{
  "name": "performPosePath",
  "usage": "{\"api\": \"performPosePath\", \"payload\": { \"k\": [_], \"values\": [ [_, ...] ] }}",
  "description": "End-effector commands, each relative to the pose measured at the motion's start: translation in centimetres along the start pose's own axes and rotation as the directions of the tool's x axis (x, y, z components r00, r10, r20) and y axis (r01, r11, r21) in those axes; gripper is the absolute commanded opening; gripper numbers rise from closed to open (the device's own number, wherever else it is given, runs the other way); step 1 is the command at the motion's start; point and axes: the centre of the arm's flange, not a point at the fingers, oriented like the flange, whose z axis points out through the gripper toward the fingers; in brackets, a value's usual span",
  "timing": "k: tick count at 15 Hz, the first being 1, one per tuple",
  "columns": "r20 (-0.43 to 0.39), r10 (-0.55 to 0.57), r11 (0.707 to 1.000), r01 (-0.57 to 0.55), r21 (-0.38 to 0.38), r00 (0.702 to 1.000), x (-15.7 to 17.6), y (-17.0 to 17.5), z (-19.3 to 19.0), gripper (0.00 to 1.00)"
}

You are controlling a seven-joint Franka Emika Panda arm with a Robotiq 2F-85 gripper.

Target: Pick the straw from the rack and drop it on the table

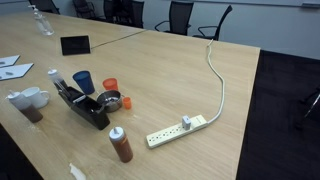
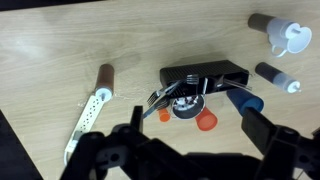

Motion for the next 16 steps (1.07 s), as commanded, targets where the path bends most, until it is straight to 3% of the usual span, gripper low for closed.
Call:
{"api": "performPosePath", "payload": {
  "k": [1, 6, 10, 16],
  "values": [
    [0.099, -0.087, 0.995, 0.091, -0.035, 0.991, 0.8, -3.4, 2.8, 1.0],
    [0.25, -0.236, 0.96, 0.265, -0.088, 0.939, -0.6, -10.0, 10.1, 1.0],
    [0.236, -0.297, 0.937, 0.33, -0.118, 0.925, -1.3, -13.6, 15.1, 1.0],
    [0.246, -0.3, 0.938, 0.332, -0.101, 0.922, -1.8, -13.4, 15.0, 1.0]
  ]
}}
